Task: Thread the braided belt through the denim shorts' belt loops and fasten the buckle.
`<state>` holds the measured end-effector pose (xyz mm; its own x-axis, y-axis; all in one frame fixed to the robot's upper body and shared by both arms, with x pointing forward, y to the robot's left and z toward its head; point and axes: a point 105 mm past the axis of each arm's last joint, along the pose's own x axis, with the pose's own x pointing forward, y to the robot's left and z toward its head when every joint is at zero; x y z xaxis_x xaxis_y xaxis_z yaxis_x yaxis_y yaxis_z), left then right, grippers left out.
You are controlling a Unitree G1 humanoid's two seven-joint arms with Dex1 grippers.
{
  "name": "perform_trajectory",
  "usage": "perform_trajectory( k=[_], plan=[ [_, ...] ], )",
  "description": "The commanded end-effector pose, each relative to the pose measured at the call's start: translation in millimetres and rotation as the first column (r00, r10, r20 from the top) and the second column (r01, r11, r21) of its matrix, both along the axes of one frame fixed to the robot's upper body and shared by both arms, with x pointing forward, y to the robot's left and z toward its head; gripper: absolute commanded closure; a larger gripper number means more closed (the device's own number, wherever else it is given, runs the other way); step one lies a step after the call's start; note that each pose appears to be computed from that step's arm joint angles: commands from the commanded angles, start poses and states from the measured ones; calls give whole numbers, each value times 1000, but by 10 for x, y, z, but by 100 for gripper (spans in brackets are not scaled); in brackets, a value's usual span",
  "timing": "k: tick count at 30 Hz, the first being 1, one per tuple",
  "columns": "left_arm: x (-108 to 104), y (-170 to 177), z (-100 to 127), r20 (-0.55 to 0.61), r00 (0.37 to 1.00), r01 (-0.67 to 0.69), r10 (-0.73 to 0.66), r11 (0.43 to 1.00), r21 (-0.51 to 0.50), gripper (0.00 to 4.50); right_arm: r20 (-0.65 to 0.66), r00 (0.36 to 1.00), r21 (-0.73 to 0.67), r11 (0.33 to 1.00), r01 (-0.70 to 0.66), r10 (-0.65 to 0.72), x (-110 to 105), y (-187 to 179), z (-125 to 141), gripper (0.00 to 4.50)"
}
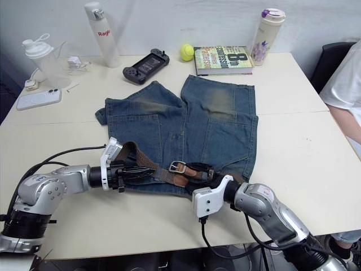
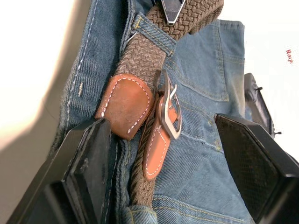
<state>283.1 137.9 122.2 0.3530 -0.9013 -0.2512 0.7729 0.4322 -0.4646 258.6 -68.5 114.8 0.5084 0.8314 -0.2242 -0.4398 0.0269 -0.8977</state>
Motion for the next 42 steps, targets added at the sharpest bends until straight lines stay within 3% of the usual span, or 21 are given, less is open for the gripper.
perform_trajectory(
  k=[1, 9, 31, 42],
  plan=[
    [10, -12, 89, 16, 1000, 4, -4, 1000, -26, 450, 33, 999, 3, 999, -42, 42, -75, 60, 28, 72],
    [-16, 5, 52, -5, 1000, -2, 2, 1000, -21, 450, 29, 999, 14, 1000, -23, 22, -91, -69, 77, 72],
    [-9, 11, 56, -16, 999, -29, 28, 999, -37, 450, 70, 997, 0, 999, -33, 33, -58, 41, -11, 72],
    [-23, 10, 50, -6, 1000, -18, 17, 999, -29, 450, 114, 992, 36, 998, -57, 52, -73, 128, 96, 72]
  ],
)
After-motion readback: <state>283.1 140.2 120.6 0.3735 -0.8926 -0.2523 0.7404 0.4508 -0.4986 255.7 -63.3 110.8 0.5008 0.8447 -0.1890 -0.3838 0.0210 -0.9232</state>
